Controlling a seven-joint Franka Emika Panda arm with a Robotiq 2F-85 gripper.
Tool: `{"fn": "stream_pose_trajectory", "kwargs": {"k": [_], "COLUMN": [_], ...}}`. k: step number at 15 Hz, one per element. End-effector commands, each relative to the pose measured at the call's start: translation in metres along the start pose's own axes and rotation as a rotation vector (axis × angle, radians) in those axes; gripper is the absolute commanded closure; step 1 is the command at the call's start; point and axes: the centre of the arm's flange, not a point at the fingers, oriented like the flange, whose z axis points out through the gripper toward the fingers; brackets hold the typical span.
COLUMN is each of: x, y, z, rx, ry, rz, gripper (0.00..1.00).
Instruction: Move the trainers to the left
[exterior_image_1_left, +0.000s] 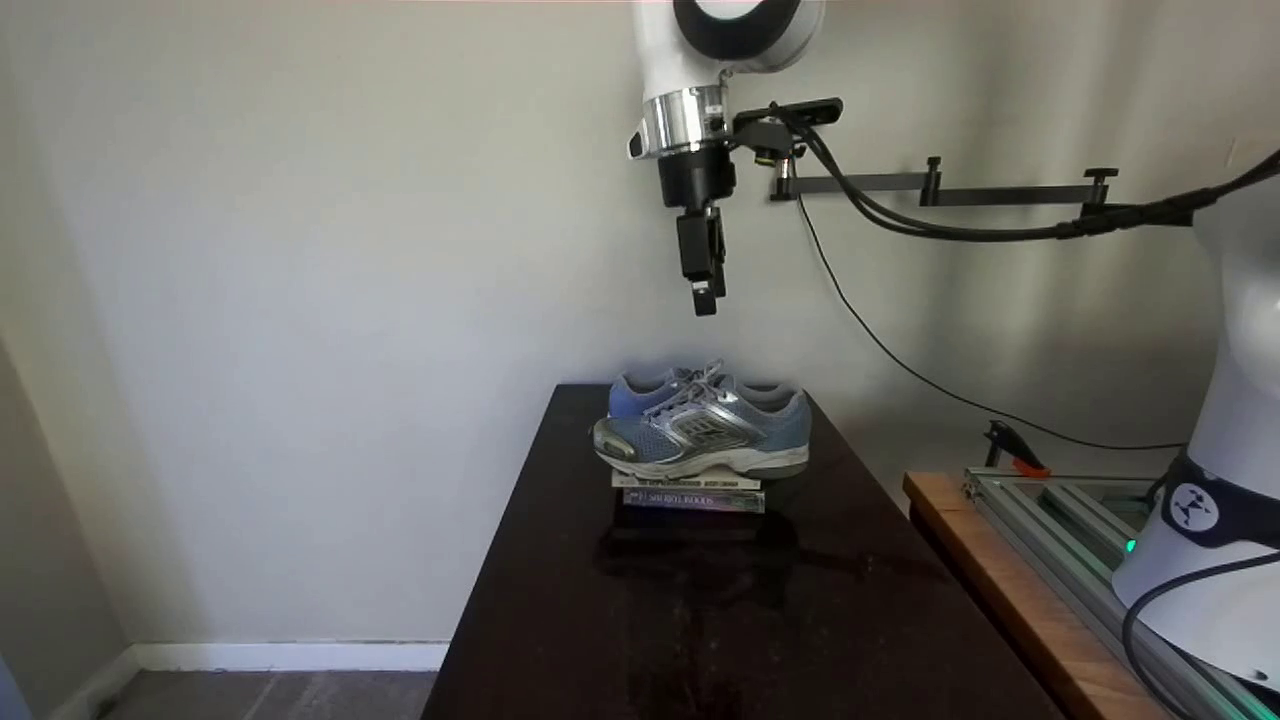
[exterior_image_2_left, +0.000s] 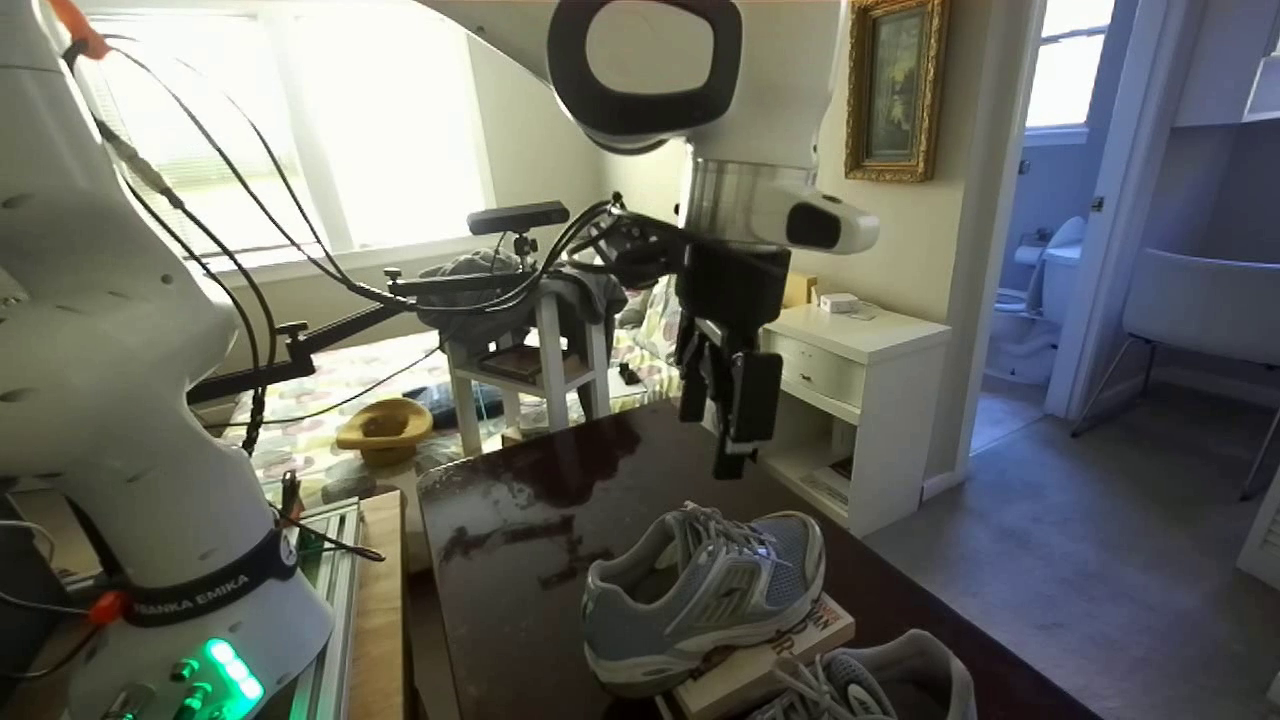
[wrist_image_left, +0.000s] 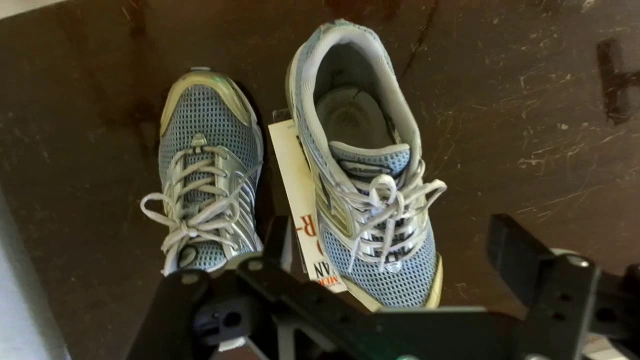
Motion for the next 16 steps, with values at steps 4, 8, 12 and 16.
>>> {"fn": "stream_pose_trajectory", "kwargs": {"k": [4,8,12,16], "x": [-0.004,-0.001,-0.009,-0.017], "y": [0.014,0.014,0.012,0.021], "z": [0.026,0.039,0.045,0.055], "rx": [-0.051,-0.038,-0.021,-0.022], "ry": [-0.071,-0.024,-0.101,-0.101], "rz": [0.023,-0.032,-0.013,-0.021], "gripper": [0.00,0.00,0.00,0.00]}}
